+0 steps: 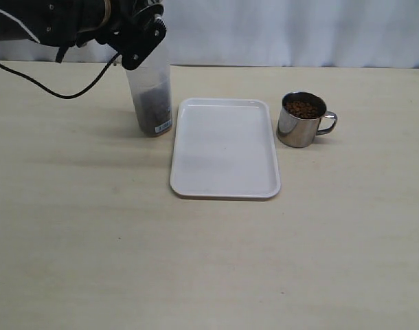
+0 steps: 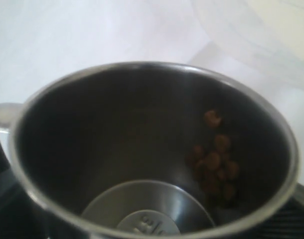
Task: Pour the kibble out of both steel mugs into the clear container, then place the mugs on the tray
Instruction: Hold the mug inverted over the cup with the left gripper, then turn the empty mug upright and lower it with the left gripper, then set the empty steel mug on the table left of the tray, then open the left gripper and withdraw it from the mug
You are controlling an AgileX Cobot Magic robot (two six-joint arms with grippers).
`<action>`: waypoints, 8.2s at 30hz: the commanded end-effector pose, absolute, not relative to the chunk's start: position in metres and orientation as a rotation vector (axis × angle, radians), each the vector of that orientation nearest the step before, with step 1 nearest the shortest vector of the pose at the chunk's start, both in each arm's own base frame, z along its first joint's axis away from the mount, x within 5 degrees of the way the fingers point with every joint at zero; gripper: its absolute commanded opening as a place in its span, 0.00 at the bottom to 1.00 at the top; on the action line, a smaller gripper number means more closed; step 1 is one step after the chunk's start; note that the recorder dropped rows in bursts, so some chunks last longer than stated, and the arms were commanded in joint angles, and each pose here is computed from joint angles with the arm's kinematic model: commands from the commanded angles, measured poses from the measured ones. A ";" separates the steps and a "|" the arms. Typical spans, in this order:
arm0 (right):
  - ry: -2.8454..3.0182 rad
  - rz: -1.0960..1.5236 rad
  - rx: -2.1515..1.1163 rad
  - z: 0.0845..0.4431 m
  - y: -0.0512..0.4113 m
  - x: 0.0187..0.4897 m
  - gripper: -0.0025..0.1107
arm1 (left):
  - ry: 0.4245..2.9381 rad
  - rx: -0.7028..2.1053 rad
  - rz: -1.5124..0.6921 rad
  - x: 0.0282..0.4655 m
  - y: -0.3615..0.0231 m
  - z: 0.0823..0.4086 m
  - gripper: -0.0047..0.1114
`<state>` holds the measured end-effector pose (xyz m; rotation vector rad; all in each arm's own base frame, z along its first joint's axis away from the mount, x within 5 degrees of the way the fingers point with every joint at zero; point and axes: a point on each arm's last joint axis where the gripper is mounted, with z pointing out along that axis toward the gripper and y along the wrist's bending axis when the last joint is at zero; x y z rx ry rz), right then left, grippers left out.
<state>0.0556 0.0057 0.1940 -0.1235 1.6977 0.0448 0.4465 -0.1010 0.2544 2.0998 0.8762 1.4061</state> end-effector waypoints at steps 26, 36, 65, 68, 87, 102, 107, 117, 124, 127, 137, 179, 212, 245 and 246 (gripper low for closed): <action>1.690 0.038 -0.133 0.194 0.006 0.055 0.06 | 0.616 2.233 1.538 0.440 -0.120 0.264 0.04; 1.690 0.038 -0.133 0.194 0.006 0.055 0.06 | 0.510 2.312 1.618 0.441 -0.117 0.264 0.04; 1.690 0.038 -0.133 0.194 0.006 0.055 0.06 | 1.410 1.675 1.042 0.442 -0.060 0.274 0.04; 1.690 0.038 -0.133 0.194 0.006 0.055 0.06 | 1.526 1.523 0.991 0.441 -0.037 0.284 0.04; 1.690 0.038 -0.133 0.194 0.006 0.055 0.06 | 1.996 0.661 0.504 0.415 0.039 0.259 0.04; 1.690 0.038 -0.133 0.194 0.006 0.055 0.06 | 1.580 0.172 -0.001 0.285 0.008 0.216 0.04; 1.690 0.038 -0.133 0.194 0.006 0.055 0.06 | 1.574 0.143 -0.073 0.232 0.001 0.182 0.04; 1.690 0.038 -0.133 0.194 0.006 0.055 0.06 | 1.736 0.321 -0.259 0.192 -0.021 0.145 0.04; 1.690 0.038 -0.133 0.194 0.006 0.055 0.06 | 1.834 0.519 -0.478 0.215 -0.037 0.110 0.04; 1.690 0.038 -0.133 0.194 0.006 0.055 0.06 | 1.864 0.536 -0.510 0.231 -0.037 0.093 0.04; 1.690 0.038 -0.133 0.194 0.006 0.055 0.06 | 1.789 0.744 -0.622 0.264 -0.046 0.073 0.04; 1.690 0.038 -0.133 0.194 0.006 0.055 0.06 | 1.820 0.748 -0.611 0.315 -0.040 0.045 0.68; 1.690 0.038 -0.133 0.194 0.006 0.055 0.06 | 1.818 0.734 -0.850 0.300 -0.007 0.065 0.78; 1.690 0.038 -0.133 0.194 0.006 0.055 0.06 | 1.875 0.435 -0.969 0.293 0.022 0.163 0.50; 1.690 0.038 -0.133 0.194 0.006 0.055 0.06 | 1.881 0.413 -0.974 0.291 0.025 0.169 0.41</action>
